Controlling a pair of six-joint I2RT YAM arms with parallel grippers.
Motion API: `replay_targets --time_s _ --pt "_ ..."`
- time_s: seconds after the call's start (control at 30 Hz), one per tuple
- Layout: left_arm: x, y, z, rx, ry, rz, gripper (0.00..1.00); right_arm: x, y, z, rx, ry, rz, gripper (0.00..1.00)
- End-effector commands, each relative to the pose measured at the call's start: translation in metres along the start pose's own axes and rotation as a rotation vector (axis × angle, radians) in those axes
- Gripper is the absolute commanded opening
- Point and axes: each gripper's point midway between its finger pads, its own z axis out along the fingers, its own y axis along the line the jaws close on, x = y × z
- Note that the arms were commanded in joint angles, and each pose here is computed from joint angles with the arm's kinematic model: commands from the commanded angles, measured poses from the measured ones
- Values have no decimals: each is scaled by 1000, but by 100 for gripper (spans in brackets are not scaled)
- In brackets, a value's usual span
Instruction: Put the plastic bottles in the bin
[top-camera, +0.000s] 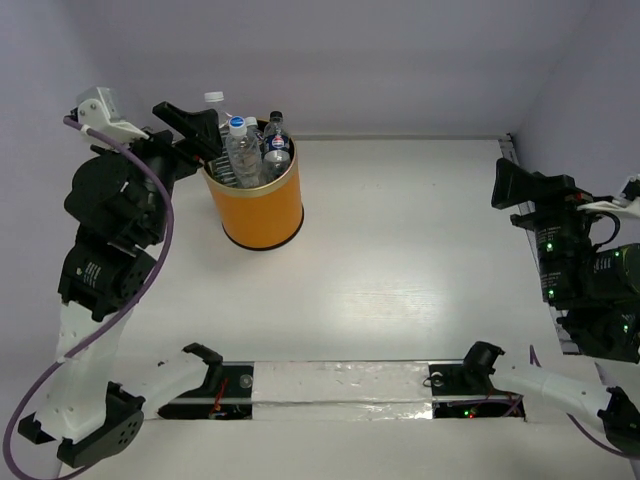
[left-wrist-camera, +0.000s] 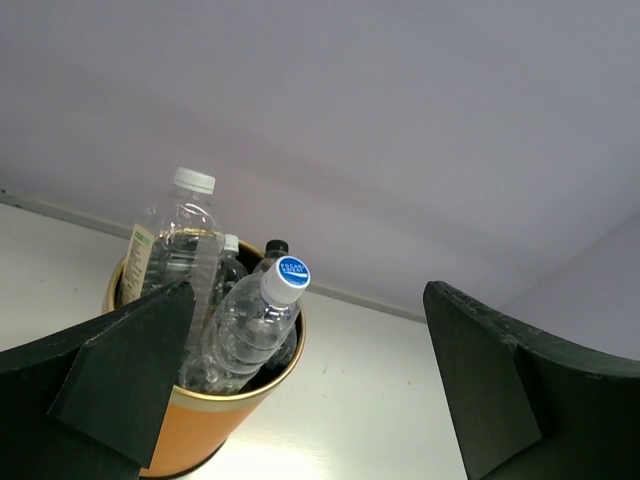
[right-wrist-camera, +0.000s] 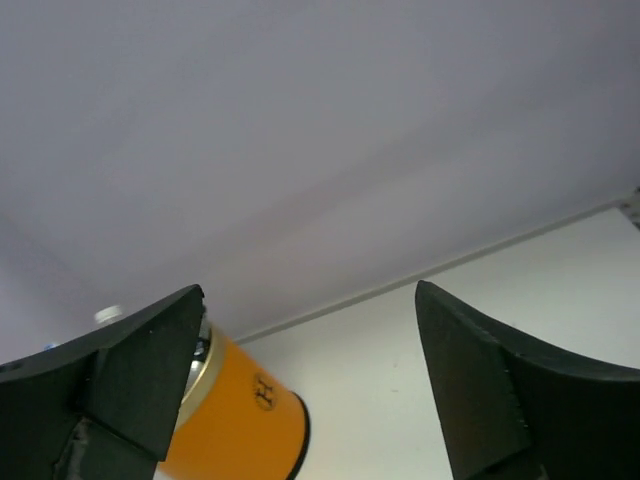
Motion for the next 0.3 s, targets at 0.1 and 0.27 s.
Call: replay_targets --time_s 0.1,0.27 --pt "-33 -3 -19 51 -118 6 99 9 -34 -3 164 -6 -43 96" --pt "-14 1 -14 41 -60 26 99 19 -24 2 139 33 -51 97"
